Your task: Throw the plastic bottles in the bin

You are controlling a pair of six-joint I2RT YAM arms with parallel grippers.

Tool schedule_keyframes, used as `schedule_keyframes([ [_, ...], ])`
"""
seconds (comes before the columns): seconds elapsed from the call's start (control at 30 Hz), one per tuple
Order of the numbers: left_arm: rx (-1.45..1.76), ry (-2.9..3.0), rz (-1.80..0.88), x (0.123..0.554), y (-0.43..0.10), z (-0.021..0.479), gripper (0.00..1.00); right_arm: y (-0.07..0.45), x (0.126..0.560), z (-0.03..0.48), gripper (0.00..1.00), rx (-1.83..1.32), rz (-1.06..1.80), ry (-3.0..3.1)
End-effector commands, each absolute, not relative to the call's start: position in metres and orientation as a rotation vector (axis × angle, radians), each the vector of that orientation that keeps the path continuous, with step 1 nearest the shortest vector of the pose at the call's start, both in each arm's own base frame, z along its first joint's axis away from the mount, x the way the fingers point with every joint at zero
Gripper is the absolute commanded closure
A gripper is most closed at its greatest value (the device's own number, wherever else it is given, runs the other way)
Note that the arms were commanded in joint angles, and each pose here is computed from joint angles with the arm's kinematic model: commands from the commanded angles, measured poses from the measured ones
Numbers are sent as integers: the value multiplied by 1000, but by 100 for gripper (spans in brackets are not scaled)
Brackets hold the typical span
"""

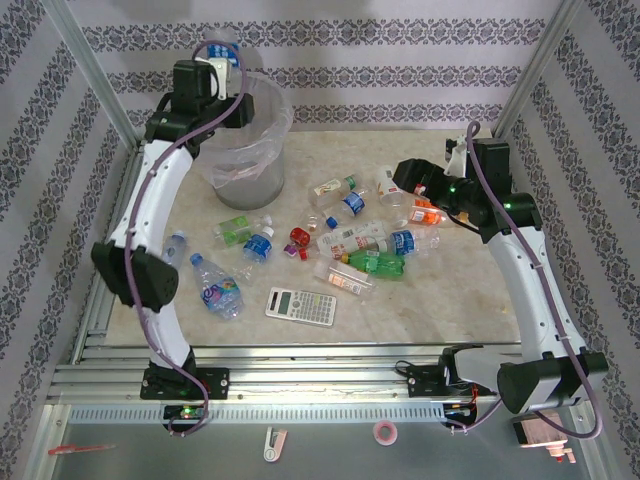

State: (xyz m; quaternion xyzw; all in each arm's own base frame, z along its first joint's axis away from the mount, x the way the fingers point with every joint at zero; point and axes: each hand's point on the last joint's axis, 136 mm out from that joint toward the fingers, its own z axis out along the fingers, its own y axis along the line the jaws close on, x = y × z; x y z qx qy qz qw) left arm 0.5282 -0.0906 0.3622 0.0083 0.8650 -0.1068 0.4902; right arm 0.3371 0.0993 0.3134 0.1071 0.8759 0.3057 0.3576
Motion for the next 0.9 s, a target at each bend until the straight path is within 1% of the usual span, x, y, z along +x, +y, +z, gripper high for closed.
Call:
schedule_keyframes([
  [0.0, -70, 2100, -349, 503, -90, 399, 0, 100, 329, 326, 2, 231, 809, 2239],
  [0.1, -91, 2019, -392, 495, -90, 436, 0, 99, 327, 323, 2, 235, 812, 2245],
  [0.23, -69, 1931, -460, 473, -97, 479, 0, 95, 327, 310, 2, 269, 803, 2278],
  [0.4, 68, 1804, -575, 438, -121, 526, 0, 86, 326, 290, 2, 365, 799, 2338],
  [0.5, 150, 1739, -617, 418, -135, 546, 0, 79, 323, 270, 2, 407, 765, 2408],
  [0.67, 283, 1661, -671, 389, -159, 564, 0, 70, 311, 232, 2, 453, 674, 2561],
  [0.87, 415, 1628, -697, 368, -185, 560, 0, 57, 301, 197, 2, 597, 597, 2638],
])
